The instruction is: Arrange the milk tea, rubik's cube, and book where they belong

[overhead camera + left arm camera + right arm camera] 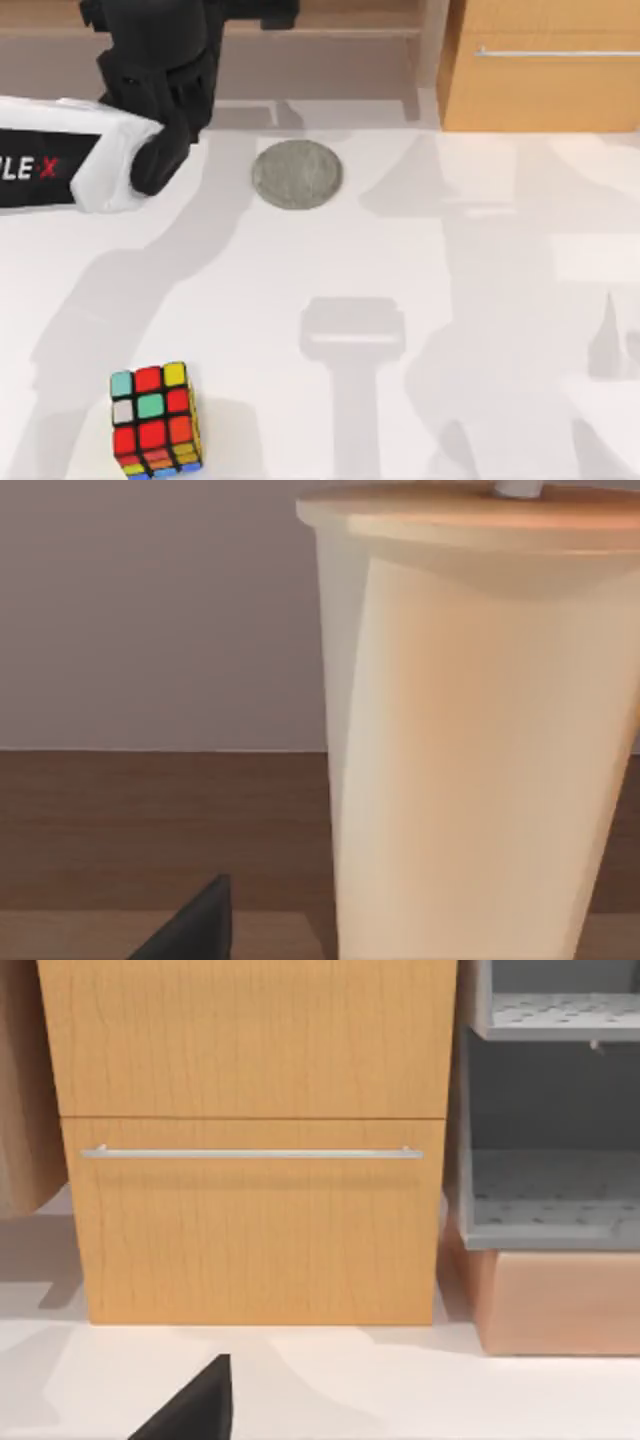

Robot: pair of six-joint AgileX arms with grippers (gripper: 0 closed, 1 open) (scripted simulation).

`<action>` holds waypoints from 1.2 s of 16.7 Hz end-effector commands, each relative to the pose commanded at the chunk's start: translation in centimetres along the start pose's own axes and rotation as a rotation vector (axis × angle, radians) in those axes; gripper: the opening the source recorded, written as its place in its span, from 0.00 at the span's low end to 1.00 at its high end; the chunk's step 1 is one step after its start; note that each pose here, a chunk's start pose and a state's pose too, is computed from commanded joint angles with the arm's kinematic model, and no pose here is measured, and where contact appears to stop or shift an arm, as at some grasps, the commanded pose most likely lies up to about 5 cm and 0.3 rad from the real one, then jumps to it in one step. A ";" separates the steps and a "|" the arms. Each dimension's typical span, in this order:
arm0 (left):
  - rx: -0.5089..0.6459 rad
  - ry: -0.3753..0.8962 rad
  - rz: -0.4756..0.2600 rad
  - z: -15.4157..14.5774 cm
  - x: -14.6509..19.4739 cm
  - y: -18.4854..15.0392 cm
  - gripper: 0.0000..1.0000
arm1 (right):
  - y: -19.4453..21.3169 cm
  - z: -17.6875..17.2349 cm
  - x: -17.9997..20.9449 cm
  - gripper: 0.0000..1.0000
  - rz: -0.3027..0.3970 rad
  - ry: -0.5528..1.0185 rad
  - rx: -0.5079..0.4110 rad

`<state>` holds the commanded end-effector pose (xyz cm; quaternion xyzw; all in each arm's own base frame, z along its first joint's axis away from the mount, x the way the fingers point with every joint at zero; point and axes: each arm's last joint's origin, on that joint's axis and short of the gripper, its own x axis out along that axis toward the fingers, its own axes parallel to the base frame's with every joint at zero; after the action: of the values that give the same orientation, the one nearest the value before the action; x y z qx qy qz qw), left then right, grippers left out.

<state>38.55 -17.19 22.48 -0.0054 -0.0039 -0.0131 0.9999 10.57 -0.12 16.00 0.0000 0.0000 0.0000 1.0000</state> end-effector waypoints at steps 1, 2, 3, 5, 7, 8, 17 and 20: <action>0.000 0.000 0.000 0.0 0.0 0.0 1.00 | 0.0 0.0 0.0 1.00 0.000 0.000 0.000; 0.000 0.000 0.000 0.0 0.0 0.0 1.00 | 0.0 0.0 0.0 1.00 0.000 0.000 0.000; 0.002 0.004 0.003 -0.1 0.0 0.2 1.00 | 0.0 0.0 0.0 1.00 0.000 0.000 0.000; 0.001 0.003 0.002 0.0 0.3 0.1 1.00 | 0.0 0.0 0.0 1.00 0.000 0.000 0.000; 0.000 0.002 0.000 0.0 1.6 0.0 1.00 | 0.0 0.0 0.0 1.00 0.000 0.000 0.000; 0.000 0.001 0.000 0.0 2.4 -0.1 1.00 | 0.0 0.0 0.0 1.00 0.000 0.000 0.000; 0.000 0.000 0.000 0.0 8.0 0.0 1.00 | 0.0 0.0 0.0 1.00 0.000 0.000 0.000; 0.000 0.000 0.000 0.0 8.0 0.0 0.92 | 0.0 0.0 0.0 1.00 0.000 0.000 0.000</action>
<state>46.55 -17.39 22.54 -0.0054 -0.0039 -0.0131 0.9999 10.57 -0.12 16.00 0.0000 0.0000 0.0000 1.0000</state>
